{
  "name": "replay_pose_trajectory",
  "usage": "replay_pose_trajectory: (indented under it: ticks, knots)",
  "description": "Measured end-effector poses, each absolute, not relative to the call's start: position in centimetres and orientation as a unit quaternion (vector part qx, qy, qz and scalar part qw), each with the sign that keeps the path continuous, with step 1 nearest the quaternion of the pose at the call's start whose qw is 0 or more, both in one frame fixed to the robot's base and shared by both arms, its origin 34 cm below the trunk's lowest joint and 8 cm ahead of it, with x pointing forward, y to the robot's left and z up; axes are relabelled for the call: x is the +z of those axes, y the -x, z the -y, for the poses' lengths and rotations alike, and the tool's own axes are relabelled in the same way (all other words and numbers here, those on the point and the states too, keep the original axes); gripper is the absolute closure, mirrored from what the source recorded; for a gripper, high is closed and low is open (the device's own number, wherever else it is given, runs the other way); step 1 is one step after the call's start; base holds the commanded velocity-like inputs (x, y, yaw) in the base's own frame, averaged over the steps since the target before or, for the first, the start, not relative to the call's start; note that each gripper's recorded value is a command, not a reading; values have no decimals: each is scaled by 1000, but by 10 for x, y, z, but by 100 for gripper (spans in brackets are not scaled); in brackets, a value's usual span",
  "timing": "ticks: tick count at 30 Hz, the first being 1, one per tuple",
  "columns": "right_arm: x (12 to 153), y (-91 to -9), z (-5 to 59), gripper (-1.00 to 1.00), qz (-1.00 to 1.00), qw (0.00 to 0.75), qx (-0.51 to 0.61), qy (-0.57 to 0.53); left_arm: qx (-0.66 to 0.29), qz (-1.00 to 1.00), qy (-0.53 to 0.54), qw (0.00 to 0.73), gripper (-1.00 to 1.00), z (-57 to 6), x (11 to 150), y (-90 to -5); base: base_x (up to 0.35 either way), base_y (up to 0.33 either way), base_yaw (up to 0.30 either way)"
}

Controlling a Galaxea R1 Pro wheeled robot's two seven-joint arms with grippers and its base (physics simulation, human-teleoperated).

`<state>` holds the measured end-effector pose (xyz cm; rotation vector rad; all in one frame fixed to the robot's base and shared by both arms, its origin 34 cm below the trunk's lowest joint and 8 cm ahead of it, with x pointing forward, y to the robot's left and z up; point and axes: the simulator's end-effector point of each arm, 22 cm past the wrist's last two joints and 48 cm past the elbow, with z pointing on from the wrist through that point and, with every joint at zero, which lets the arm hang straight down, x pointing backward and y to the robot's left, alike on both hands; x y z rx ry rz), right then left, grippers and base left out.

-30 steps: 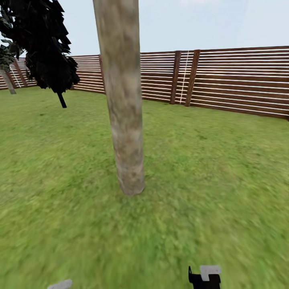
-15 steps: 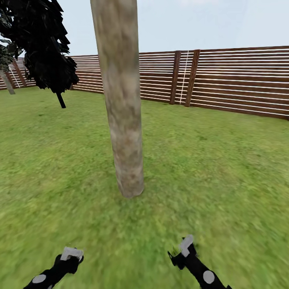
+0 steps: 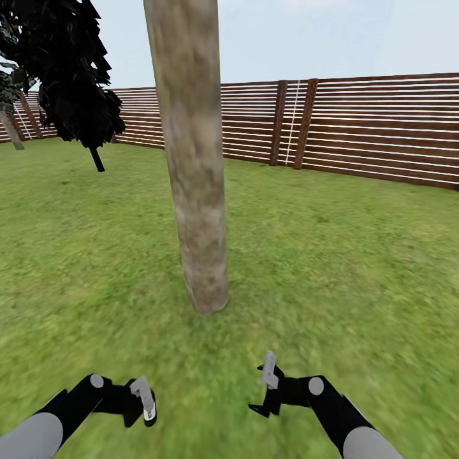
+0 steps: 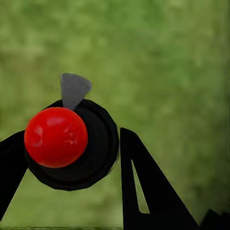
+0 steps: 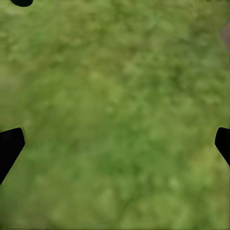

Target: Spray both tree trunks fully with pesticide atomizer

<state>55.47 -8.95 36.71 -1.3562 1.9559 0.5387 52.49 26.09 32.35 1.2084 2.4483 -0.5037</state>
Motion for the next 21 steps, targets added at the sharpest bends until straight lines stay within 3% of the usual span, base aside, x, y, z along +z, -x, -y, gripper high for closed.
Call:
replay_pose_trajectory:
  ticks: [1, 2, 21]
  knots:
    - [366, -550, 84, -100, -746, 339, 210, 534, -174, -867, -433, 177, 100, -261, 324, -527, 0, 0, 0]
    - [366, -545, 73, 100, -737, 334, 215, 547, -170, -864, -441, 173, 100, -260, 325, -528, 0, 0, 0]
    - [395, -546, -6, 100, -700, 354, 246, 569, -214, -825, -496, 163, 100, -176, 329, -517, 0, 0, 0]
